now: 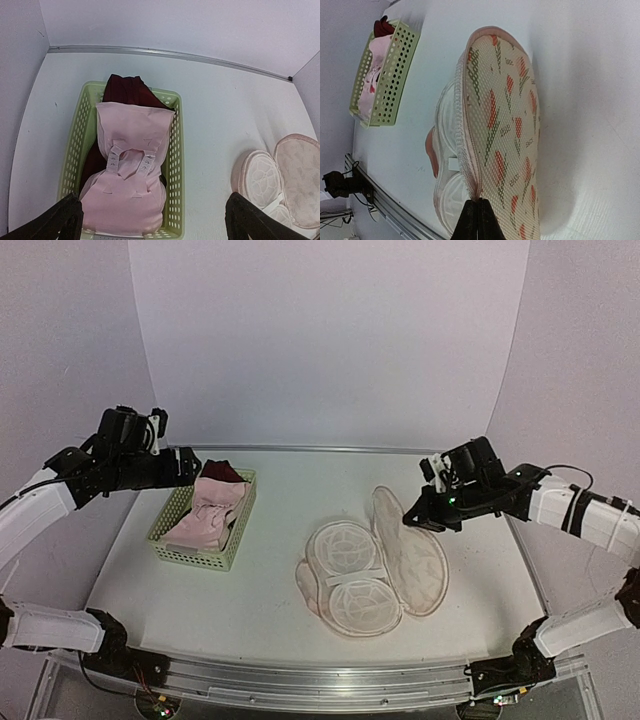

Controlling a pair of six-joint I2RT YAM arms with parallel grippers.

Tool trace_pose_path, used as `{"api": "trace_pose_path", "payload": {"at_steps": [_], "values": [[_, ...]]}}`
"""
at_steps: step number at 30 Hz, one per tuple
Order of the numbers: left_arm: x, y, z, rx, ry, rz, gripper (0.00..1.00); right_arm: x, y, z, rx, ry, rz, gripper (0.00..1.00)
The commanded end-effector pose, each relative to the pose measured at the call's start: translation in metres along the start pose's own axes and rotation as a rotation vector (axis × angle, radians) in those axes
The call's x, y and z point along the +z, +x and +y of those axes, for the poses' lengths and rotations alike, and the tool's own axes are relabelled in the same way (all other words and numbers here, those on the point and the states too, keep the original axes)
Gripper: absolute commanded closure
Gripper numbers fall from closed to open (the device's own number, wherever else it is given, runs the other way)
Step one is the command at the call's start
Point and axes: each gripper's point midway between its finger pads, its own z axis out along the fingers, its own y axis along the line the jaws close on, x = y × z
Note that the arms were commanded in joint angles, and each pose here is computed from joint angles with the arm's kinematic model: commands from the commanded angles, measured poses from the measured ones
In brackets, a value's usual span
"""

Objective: Unzip the laundry bag and remove the bra
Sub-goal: Close the laundry bag lid on the laundry bag.

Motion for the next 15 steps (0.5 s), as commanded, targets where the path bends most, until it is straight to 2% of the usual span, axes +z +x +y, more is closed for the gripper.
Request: {"api": "trace_pose_path", "payload": {"at_steps": [1,10,15], "values": [[-0.007,-0.009,0.0,-0.001,0.013,-0.049,0.0,0.006,-0.009,0.038,-0.046,-0.074,0.002,1.0],[-0.006,-0.004,-0.001,-0.002,0.026,-0.039,0.0,0.045,0.008,0.098,-0.102,-0.187,0.077,1.0],[-0.004,-0.002,-0.003,-0.005,0.034,-0.031,0.01,0.079,0.034,0.126,-0.118,-0.241,0.153,1.0]]}}
